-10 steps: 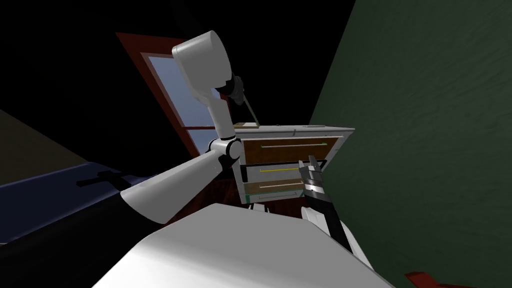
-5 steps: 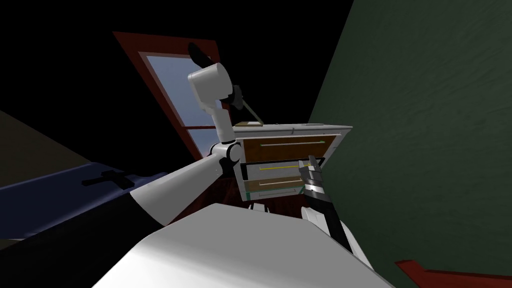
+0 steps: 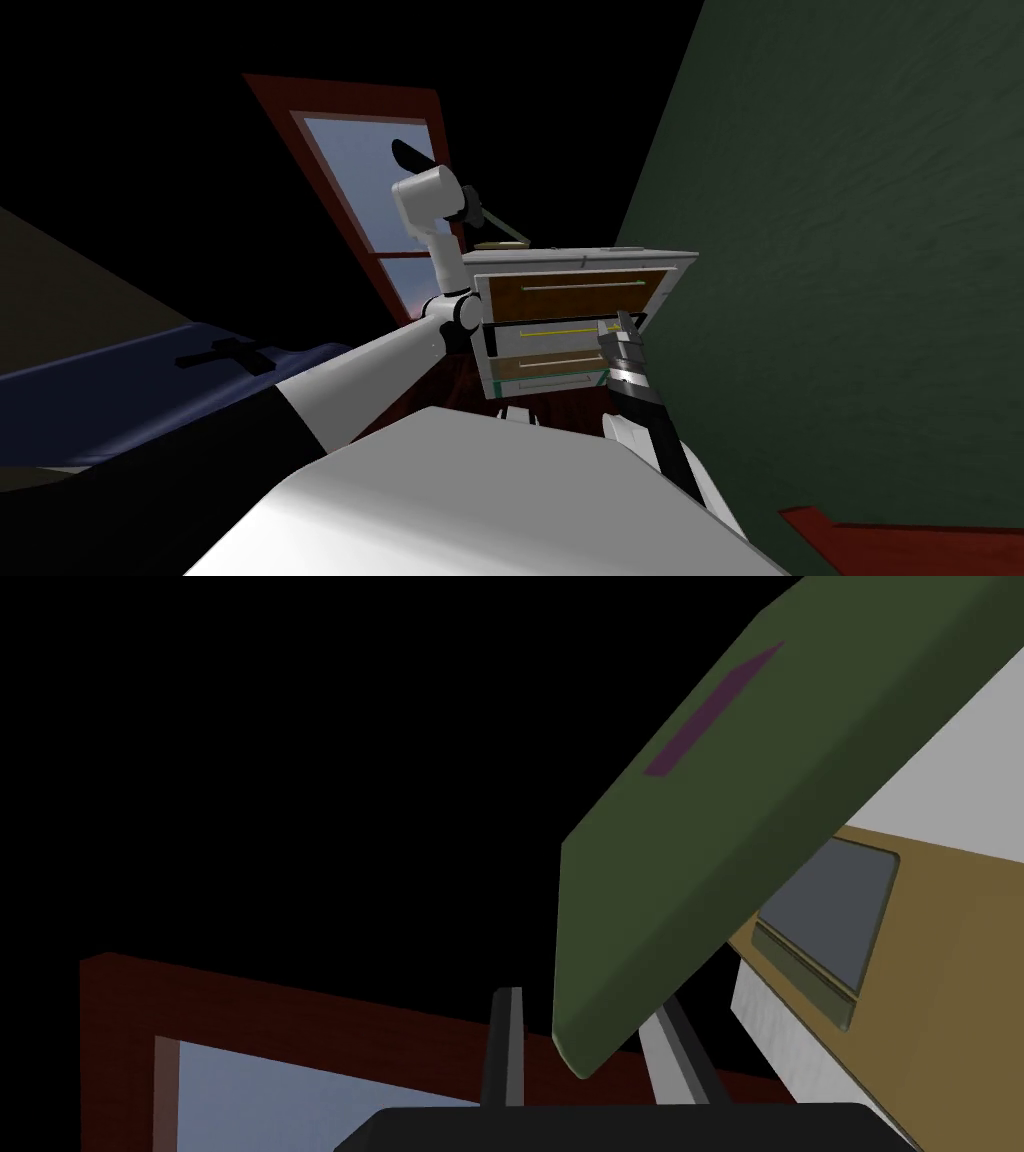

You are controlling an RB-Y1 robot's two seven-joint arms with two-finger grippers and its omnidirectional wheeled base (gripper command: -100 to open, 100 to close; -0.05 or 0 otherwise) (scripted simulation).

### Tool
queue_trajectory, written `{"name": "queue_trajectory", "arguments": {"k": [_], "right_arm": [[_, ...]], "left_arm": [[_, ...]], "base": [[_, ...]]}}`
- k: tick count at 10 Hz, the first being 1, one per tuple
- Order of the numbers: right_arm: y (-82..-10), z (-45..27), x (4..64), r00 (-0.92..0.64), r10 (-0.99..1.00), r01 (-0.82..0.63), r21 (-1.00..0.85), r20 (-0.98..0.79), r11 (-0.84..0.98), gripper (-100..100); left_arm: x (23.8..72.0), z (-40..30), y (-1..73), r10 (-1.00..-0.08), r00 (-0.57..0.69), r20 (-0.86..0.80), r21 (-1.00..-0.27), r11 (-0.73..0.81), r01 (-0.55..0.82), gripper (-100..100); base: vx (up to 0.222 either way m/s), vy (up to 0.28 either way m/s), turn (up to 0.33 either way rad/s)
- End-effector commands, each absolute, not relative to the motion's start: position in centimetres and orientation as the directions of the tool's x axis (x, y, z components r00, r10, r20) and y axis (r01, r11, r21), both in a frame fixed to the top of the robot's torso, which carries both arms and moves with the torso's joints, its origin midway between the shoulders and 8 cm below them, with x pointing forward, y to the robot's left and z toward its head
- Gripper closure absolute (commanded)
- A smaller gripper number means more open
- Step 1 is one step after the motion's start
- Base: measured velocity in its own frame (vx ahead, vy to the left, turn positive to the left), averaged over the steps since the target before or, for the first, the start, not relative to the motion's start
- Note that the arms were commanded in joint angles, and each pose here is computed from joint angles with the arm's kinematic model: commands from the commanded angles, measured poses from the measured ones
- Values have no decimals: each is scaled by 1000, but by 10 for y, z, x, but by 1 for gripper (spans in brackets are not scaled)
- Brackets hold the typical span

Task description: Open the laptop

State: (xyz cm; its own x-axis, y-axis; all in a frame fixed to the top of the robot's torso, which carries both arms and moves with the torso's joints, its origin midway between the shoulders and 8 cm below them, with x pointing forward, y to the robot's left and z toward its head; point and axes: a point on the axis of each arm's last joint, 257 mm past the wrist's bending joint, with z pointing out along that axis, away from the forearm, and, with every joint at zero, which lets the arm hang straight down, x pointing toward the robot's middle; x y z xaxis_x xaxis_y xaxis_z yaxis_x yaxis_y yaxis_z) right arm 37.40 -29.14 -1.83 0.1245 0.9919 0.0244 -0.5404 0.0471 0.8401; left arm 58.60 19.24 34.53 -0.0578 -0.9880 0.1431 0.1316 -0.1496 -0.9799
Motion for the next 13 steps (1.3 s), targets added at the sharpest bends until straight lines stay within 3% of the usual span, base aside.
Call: {"name": "queue_trajectory", "arguments": {"k": [1, 11, 12, 13], "right_arm": [[-291, -18, 374, 124, 992, -540, 840, 24, 47, 0], [-291, -18, 374, 125, 992, -540, 840, 24, 47, 0], [-291, -18, 374, 125, 992, -540, 840, 24, 47, 0], [-291, -18, 374, 125, 992, -540, 840, 24, 47, 0]], "left_arm": [[578, 356, 197, -985, -56, 161, -976, -168, 136, -100], [534, 395, 199, -985, -57, 163, -976, -169, 135, -100], [533, 395, 199, -985, -57, 163, -977, -169, 133, 0], [534, 395, 199, -985, -57, 163, -977, -169, 131, 0]], "base": [[25, -1, 1], [55, -2, 1], [0, 0, 0], [0, 0, 0]]}}
